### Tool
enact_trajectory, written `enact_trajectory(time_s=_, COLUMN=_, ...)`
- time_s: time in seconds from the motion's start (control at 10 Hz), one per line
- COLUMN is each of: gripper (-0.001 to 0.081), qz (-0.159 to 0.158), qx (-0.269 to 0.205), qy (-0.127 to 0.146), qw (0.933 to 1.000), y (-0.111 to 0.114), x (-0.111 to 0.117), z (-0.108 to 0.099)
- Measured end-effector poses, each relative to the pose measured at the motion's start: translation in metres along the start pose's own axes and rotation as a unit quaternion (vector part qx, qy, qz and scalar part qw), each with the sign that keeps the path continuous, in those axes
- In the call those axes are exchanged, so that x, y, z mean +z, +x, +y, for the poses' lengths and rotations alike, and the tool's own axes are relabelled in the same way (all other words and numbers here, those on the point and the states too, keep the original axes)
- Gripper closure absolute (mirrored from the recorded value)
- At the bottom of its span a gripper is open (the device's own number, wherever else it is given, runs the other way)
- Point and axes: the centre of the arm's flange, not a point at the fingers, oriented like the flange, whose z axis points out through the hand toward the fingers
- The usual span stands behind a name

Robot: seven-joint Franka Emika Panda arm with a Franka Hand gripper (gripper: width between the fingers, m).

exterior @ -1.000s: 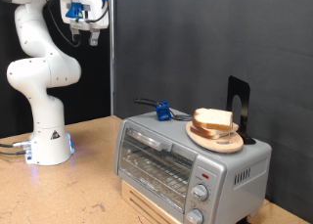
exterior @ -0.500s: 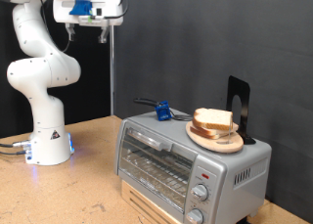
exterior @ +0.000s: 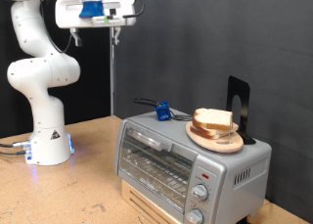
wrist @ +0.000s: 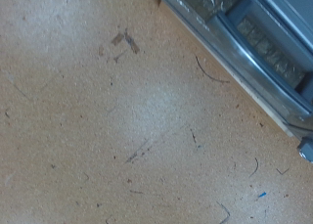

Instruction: Make a piece of toast with the oven

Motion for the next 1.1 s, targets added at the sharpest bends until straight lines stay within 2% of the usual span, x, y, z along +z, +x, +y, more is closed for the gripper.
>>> enact_trajectory(time_s=0.2, gripper=-0.0003, qz=0.04, qx=0.031, qy=0.023, qw=0.9984, y=-0.007, x=0.009, z=-0.029)
enact_trajectory(time_s=0.3, gripper=-0.0003, qz=0.035, qx=0.025, qy=0.019, qw=0.9989, y=-0.007, x=0.01, z=-0.027)
enact_trajectory(time_s=0.4, gripper=-0.0003, qz=0.025, qx=-0.03, qy=0.011, qw=0.9992, y=-0.006, x=0.01, z=-0.025)
enact_trajectory(time_s=0.5, gripper=-0.0003, qz=0.017, qx=-0.095, qy=0.009, qw=0.9953, y=-0.003, x=0.012, z=-0.024)
enact_trajectory(time_s=0.6, gripper=-0.0003, qz=0.015, qx=-0.158, qy=0.017, qw=0.9872, y=-0.003, x=0.018, z=-0.027)
enact_trajectory(time_s=0.8, gripper=-0.0003, qz=0.022, qx=-0.268, qy=0.023, qw=0.9628, y=-0.016, x=0.035, z=-0.041)
enact_trajectory(time_s=0.9, gripper=-0.0003, qz=0.02, qx=-0.246, qy=0.023, qw=0.9687, y=-0.015, x=0.034, z=-0.04)
enact_trajectory(time_s=1.1, gripper=-0.0003, qz=-0.049, qx=-0.266, qy=-0.006, qw=0.9626, y=-0.01, x=0.04, z=-0.035)
